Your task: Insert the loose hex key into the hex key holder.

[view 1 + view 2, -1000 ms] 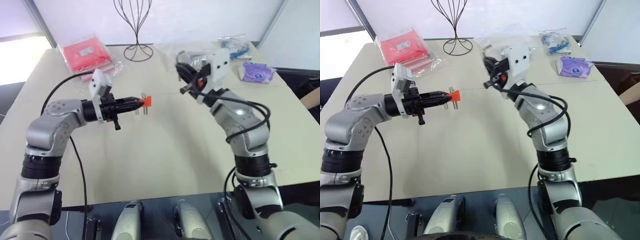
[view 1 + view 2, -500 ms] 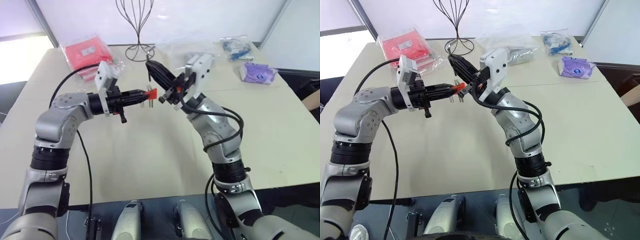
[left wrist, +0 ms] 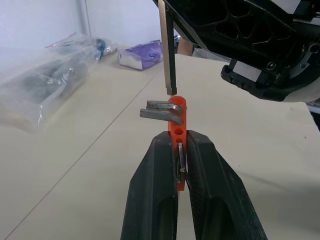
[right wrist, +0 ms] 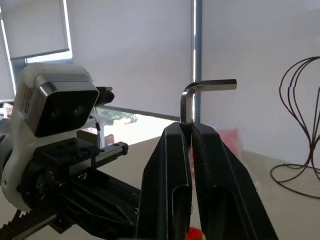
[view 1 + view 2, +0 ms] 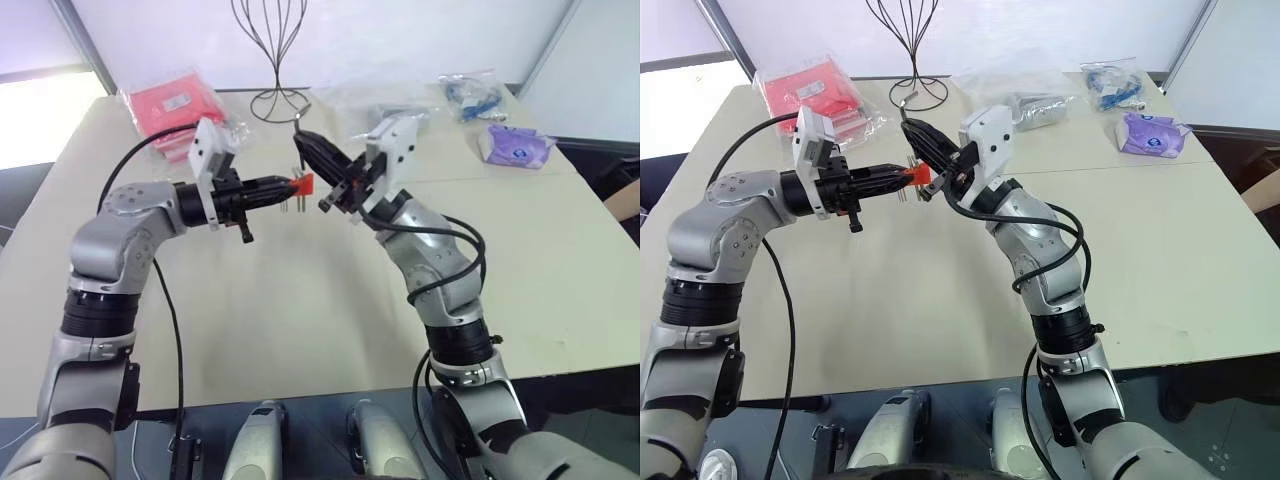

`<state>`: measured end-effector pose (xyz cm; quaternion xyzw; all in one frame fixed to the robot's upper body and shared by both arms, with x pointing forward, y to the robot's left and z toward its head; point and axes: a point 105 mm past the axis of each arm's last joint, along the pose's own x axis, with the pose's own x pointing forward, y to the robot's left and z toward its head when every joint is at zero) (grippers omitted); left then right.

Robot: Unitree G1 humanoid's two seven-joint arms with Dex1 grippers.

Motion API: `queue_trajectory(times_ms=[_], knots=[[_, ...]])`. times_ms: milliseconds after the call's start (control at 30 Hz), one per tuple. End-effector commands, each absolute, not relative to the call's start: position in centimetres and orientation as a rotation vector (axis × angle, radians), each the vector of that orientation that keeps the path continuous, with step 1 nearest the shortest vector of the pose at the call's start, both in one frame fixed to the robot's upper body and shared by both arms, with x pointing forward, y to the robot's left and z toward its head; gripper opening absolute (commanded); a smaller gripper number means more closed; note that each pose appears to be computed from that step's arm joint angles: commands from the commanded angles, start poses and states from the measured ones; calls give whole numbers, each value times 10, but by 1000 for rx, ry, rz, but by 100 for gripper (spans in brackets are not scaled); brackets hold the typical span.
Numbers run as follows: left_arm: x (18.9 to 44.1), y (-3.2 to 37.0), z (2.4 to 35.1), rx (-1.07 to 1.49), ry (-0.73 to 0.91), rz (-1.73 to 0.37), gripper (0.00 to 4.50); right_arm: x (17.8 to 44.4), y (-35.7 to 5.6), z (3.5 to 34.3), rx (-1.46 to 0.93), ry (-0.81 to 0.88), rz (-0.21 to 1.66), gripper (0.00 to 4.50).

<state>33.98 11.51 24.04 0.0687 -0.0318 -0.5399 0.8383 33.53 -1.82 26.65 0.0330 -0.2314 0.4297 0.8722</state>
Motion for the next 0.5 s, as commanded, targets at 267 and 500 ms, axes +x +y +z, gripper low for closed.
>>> queue_trajectory(times_ms=[267, 500], knots=[[339, 117, 258, 166, -147, -1130, 0, 327, -21, 275, 66, -527, 899, 7], [339, 117, 258, 163, -149, -1133, 0, 328, -22, 276, 72, -526, 891, 7]])
